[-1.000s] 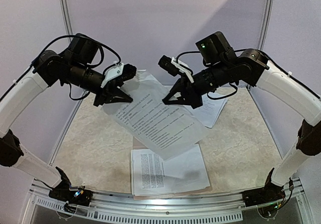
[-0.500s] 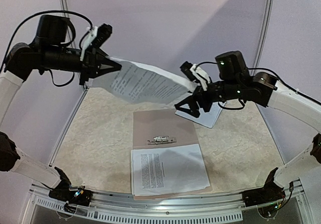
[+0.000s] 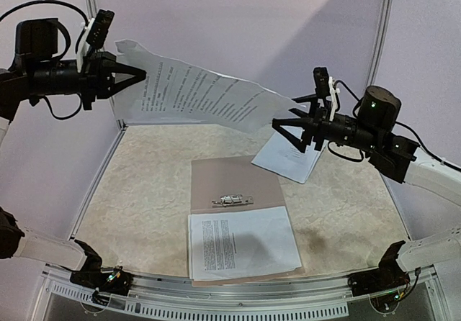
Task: Put the files into the folder
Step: Place the file on the spring clip of the folder.
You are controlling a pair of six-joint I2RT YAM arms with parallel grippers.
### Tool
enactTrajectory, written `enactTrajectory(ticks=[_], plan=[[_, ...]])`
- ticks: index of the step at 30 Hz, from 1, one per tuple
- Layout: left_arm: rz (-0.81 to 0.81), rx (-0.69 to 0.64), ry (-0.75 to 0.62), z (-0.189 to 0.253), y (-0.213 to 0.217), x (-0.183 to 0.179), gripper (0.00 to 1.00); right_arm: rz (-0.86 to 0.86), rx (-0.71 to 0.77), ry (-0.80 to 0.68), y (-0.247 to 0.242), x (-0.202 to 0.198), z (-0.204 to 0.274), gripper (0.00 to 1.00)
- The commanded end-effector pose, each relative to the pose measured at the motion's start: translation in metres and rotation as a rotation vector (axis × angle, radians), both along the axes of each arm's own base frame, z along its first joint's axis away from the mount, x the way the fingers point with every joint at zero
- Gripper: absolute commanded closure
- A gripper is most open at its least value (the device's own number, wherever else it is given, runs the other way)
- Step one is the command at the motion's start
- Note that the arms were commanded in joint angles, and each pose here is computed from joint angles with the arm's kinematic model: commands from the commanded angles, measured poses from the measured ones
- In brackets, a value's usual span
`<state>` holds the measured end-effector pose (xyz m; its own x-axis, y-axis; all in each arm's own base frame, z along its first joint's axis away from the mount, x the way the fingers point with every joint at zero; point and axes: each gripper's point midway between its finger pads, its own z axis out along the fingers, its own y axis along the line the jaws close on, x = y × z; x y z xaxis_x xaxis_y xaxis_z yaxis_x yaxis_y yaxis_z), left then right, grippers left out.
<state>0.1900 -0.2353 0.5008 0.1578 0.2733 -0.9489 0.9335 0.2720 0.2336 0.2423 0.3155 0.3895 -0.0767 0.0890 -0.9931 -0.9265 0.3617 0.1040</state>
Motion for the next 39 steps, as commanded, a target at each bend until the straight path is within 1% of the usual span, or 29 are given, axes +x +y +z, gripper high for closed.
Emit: enactTrajectory(ticks=[1, 3, 6, 10, 12, 13, 16, 21, 22, 23, 27, 29, 30, 34, 37, 39], plan=[[-0.024, -0.053, 0.057, 0.000, 0.005, -0.002, 1.00, 0.176, 0.121, -0.061, 0.012, -0.023, 0.032, 0.11], [-0.029, -0.069, 0.072, -0.001, 0.004, -0.001, 1.00, 0.216, 0.131, -0.022, 0.018, -0.023, 0.032, 0.16], [-0.005, -0.088, 0.121, -0.008, 0.003, 0.012, 1.00, 0.233, 0.118, 0.027, 0.028, -0.014, 0.023, 0.33], [0.024, -0.091, 0.163, -0.021, 0.000, 0.026, 1.00, 0.236, 0.148, 0.057, 0.031, -0.010, 0.021, 0.67], [0.053, -0.097, 0.179, -0.026, -0.001, 0.035, 1.00, 0.216, 0.166, 0.093, 0.031, -0.005, 0.020, 0.91], [0.091, -0.099, 0.186, -0.030, 0.000, 0.045, 1.00, 0.198, 0.166, 0.124, 0.032, 0.000, 0.017, 0.99], [0.184, -0.087, 0.215, -0.050, 0.002, 0.071, 1.00, 0.136, 0.118, 0.208, 0.035, 0.015, 0.000, 1.00], [0.250, -0.056, 0.292, -0.102, -0.002, 0.103, 1.00, 0.034, -0.019, 0.349, 0.030, 0.044, -0.047, 1.00], [0.259, -0.046, 0.311, -0.114, -0.002, 0.108, 0.98, 0.018, -0.040, 0.380, 0.028, 0.050, -0.057, 1.00], [0.261, -0.032, 0.340, -0.131, -0.003, 0.113, 0.93, 0.009, -0.058, 0.406, 0.025, 0.054, -0.064, 1.00], [0.264, 0.014, 0.424, -0.186, -0.005, 0.130, 0.63, 0.001, -0.123, 0.531, 0.014, 0.081, -0.104, 1.00], [0.284, 0.052, 0.462, -0.219, -0.006, 0.140, 0.54, -0.009, -0.171, 0.588, 0.010, 0.093, -0.127, 1.00], [0.290, 0.074, 0.483, -0.238, -0.007, 0.146, 0.52, -0.002, -0.195, 0.604, 0.010, 0.096, -0.135, 1.00], [0.297, 0.135, 0.618, -0.302, -0.010, 0.160, 0.52, 0.024, -0.290, 0.687, 0.013, 0.119, -0.187, 1.00], [0.300, 0.172, 0.703, -0.337, -0.011, 0.172, 0.54, 0.051, -0.292, 0.745, 0.006, 0.137, -0.207, 1.00], [0.317, 0.213, 0.744, -0.361, -0.011, 0.181, 0.54, 0.047, -0.326, 0.801, -0.001, 0.151, -0.236, 1.00]])
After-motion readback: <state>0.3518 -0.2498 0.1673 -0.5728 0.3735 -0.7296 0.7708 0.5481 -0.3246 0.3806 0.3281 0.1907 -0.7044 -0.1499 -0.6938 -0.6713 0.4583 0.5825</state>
